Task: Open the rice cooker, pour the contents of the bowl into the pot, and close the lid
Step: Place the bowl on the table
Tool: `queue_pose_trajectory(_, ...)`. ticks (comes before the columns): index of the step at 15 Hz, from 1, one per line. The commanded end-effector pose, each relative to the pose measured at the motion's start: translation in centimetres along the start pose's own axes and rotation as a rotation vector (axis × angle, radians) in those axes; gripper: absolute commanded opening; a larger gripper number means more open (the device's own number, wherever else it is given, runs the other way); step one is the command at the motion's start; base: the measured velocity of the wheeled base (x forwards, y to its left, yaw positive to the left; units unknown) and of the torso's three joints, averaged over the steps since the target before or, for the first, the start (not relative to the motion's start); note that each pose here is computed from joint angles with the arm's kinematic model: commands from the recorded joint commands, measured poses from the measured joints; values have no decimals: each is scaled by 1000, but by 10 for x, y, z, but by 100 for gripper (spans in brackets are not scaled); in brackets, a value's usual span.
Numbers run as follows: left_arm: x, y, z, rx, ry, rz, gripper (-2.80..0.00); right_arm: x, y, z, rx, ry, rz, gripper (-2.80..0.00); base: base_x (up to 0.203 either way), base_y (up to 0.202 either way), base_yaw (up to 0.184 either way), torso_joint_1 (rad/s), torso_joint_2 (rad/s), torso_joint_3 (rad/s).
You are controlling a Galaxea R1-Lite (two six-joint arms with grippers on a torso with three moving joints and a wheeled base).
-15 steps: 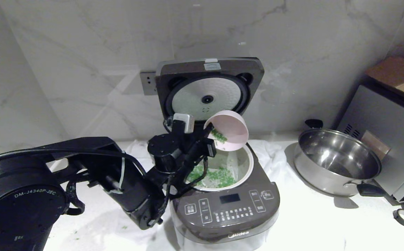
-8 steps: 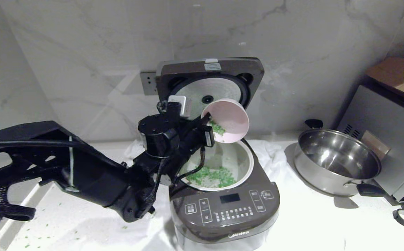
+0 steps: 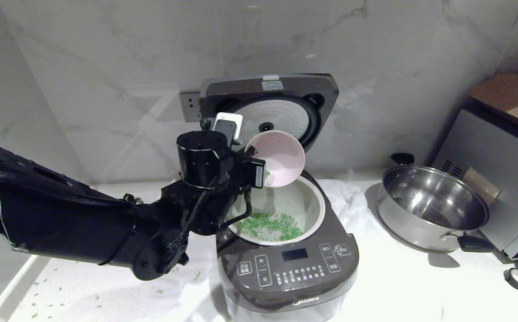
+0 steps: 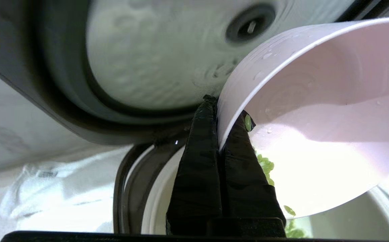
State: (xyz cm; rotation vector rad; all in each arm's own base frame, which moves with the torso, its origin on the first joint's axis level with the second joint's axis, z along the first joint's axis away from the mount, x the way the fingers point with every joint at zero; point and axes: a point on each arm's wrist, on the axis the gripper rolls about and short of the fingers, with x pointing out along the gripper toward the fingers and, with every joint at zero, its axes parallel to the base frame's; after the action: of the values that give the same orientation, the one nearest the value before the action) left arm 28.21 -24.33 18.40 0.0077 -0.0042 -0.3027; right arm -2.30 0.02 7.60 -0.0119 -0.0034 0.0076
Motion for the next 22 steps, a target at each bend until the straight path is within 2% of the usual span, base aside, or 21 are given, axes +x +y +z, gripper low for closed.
queue_pose_trajectory(1,-4,2,7,-8,-19,3,-280,0,0,0,0,0,2,-280,0,0,0,0,0,0)
queue_pose_trajectory(3,-14,5,14,-23,-25,-9,-280,0,0,0,0,-1,0,-280,0,0,0,0,0,0)
queue_pose_trajectory(5,-24,12,14,-28,13,-14,-280,0,0,0,0,0,2,-280,0,0,0,0,0,0)
queue_pose_trajectory(7,-39,19,16,-63,78,-51,-280,0,0,0,0,1,2,-280,0,0,0,0,0,0)
queue_pose_trajectory(9,-56,27,22,-148,174,-119,-280,0,0,0,0,0,0,-280,0,0,0,0,0,0)
queue_pose_trajectory(11,-70,37,25,-198,270,-155,-280,0,0,0,0,0,0,-280,0,0,0,0,0,0)
queue_pose_trajectory(14,-87,56,30,-194,332,-117,-280,0,0,0,0,0,1,-280,0,0,0,0,0,0)
queue_pose_trajectory(18,-117,82,19,-153,514,-35,-280,0,0,0,0,0,2,-280,0,0,0,0,0,0)
queue_pose_trajectory(20,-125,100,16,-165,546,21,-280,0,0,0,0,0,0,-280,0,0,0,0,0,0)
queue_pose_trajectory(22,-139,116,14,-197,581,27,-280,0,0,0,0,0,2,-280,0,0,0,0,0,0)
